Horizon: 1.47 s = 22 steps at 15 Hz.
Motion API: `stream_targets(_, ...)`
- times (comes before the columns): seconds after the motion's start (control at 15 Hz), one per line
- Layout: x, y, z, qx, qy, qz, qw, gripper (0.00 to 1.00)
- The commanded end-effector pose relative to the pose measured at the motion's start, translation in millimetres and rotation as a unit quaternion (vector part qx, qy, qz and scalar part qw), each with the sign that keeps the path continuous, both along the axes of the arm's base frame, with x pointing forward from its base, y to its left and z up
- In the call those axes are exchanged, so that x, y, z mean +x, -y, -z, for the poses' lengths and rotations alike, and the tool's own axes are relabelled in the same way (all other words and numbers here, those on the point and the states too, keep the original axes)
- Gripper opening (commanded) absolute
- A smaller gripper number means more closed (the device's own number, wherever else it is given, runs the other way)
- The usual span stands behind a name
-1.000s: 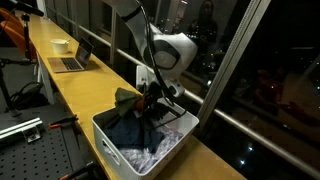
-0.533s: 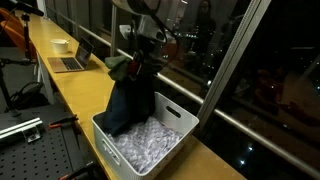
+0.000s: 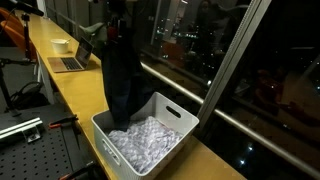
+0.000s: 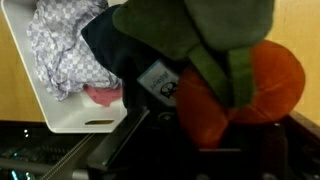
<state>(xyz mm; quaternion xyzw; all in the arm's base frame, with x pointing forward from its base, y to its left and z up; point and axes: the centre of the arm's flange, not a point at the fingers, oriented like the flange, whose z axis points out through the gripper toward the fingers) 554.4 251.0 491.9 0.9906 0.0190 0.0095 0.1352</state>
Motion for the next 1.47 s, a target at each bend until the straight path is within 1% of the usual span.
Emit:
stream_targets(0.0,-13,-85,-55,-0.039,0.028,-0.045,0.9978,0.0)
stream_targets(0.13,-33,-128,-84,-0.052,0.042,-0.067,0.9955,0.0)
stream_targets(0.4,-70,-201,-136,-0.069,0.062,-0.102,0.9905,0.0)
stream_targets(0.53,-77,-231,-150,-0.075,0.062,-0.108,0.9894,0.0)
stream_targets(0.67,-71,-247,-154,-0.074,0.049,-0.106,0.9904,0.0)
stream_targets(0.8,-67,-233,-135,-0.064,0.031,-0.101,0.9923,0.0)
stream_targets(0.87,-56,-227,-132,-0.059,0.024,-0.094,0.9935,0.0)
stream_targets(0.93,-54,-211,-114,-0.054,0.015,-0.089,0.9945,0.0)
stream_targets(1.0,-45,-199,-104,-0.046,0.008,-0.084,0.9954,0.0)
stream_targets(1.2,-21,-144,-63,-0.012,-0.028,-0.064,0.9975,0.0)
stream_targets(1.4,-2,-82,-16,0.047,-0.064,-0.039,0.9961,0.0)
